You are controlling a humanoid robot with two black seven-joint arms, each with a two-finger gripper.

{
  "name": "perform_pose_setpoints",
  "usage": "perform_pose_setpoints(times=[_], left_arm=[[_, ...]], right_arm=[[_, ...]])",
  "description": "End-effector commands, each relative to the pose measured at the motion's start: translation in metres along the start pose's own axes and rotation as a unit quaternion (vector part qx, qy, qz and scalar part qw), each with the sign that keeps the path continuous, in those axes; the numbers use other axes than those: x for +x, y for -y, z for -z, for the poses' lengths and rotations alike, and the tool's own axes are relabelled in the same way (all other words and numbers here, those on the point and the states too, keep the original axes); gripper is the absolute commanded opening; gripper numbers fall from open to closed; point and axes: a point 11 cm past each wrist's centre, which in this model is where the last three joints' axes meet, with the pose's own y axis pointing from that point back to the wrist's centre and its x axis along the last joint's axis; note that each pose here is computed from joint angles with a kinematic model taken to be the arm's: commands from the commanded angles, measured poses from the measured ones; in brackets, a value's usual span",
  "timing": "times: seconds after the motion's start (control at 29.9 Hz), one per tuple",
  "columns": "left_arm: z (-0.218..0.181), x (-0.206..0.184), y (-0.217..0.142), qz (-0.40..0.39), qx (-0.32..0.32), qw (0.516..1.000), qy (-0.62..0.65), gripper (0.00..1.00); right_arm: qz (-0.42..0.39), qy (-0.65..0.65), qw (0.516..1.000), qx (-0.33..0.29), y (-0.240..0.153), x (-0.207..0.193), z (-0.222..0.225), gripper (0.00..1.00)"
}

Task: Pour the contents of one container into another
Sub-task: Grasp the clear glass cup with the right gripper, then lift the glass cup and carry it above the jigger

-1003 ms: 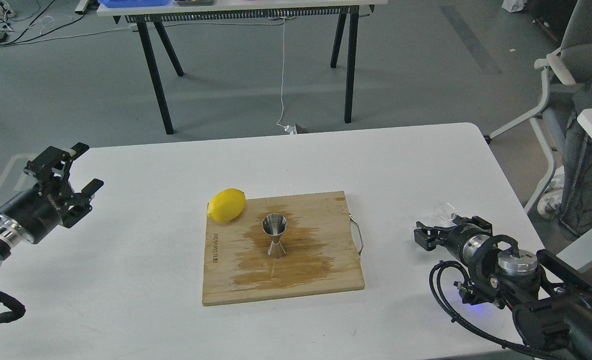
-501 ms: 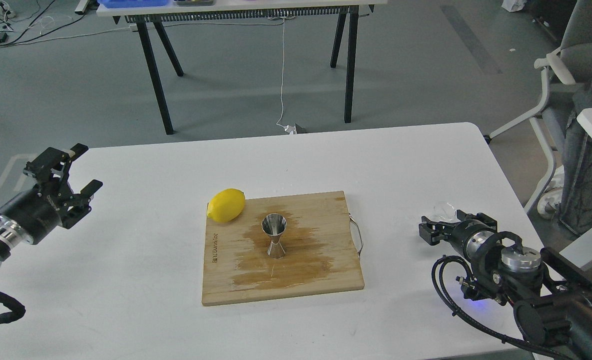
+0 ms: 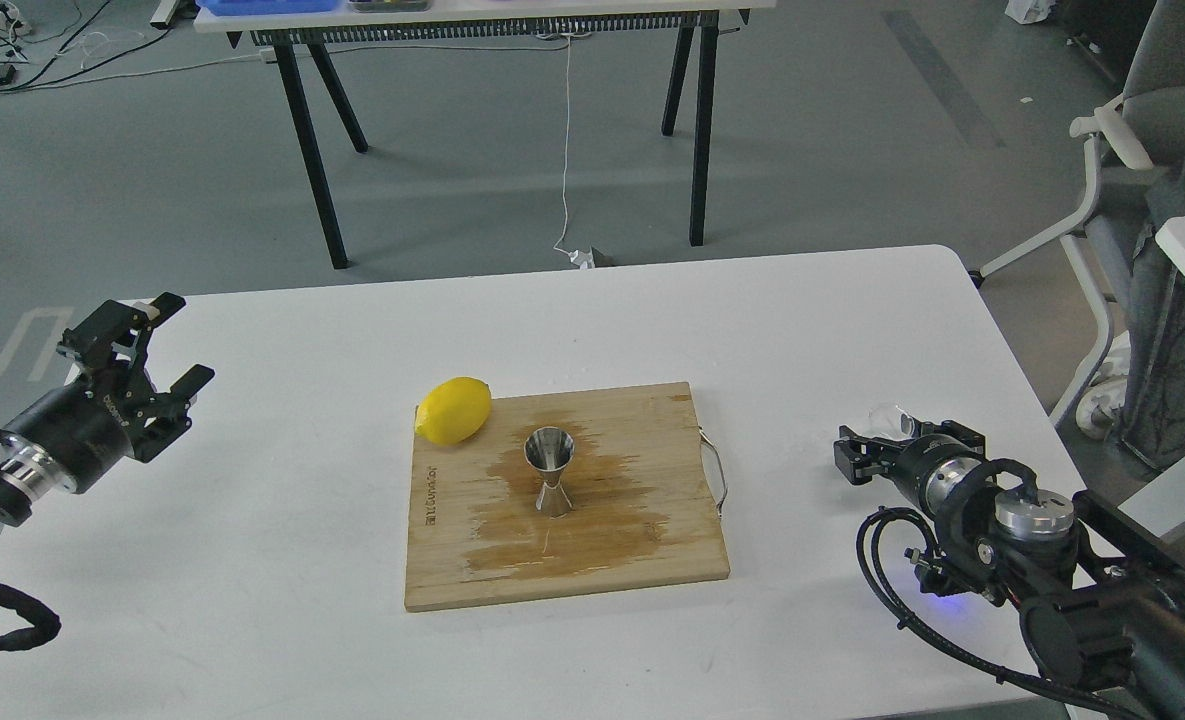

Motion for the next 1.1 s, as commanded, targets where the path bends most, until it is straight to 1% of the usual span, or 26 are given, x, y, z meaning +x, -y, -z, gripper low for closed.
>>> perform_pose_setpoints(times=[0.0, 0.1, 0.27, 0.47, 0.67, 0.74, 0.9, 1.0, 1.07], left_arm=[[0.002, 0.003, -0.002, -0.006, 0.003, 1.0, 0.0, 0.98], [0.003, 0.005, -0.003, -0.009, 0.005, 1.0, 0.001, 0.98], [0.002, 0.006, -0.003, -0.01, 0.004, 1.0, 0.0, 0.98], [0.002, 0.006, -0.003, -0.01, 0.004, 1.0, 0.0, 0.98], [0.002, 0.006, -0.003, -0.01, 0.004, 1.0, 0.0, 0.98], [0.002, 0.006, -0.003, -0.01, 0.004, 1.0, 0.0, 0.98], [0.002, 0.006, -0.003, -0.01, 0.004, 1.0, 0.0, 0.98], [0.002, 0.006, -0.003, -0.01, 0.004, 1.0, 0.001, 0.98], [0.002, 0.006, -0.003, -0.01, 0.004, 1.0, 0.001, 0.98]], right_arm=[[0.001, -0.013, 1.0, 0.0, 0.0, 0.0, -0.001, 0.57], [0.001, -0.019, 1.0, -0.001, 0.0, 0.002, -0.002, 0.46], [0.0, -0.022, 1.0, -0.002, 0.0, 0.003, -0.003, 0.39], [0.004, -0.03, 1.0, -0.001, 0.0, 0.001, -0.003, 0.33], [0.017, -0.033, 0.999, -0.004, 0.0, -0.008, -0.006, 0.31], [0.03, -0.047, 0.998, -0.003, 0.002, -0.025, -0.005, 0.3], [0.083, -0.127, 0.988, 0.0, 0.007, -0.089, -0.01, 0.29], [0.118, -0.207, 0.971, -0.007, 0.009, -0.136, -0.028, 0.29], [0.134, -0.276, 0.952, -0.012, 0.01, -0.158, -0.044, 0.29]])
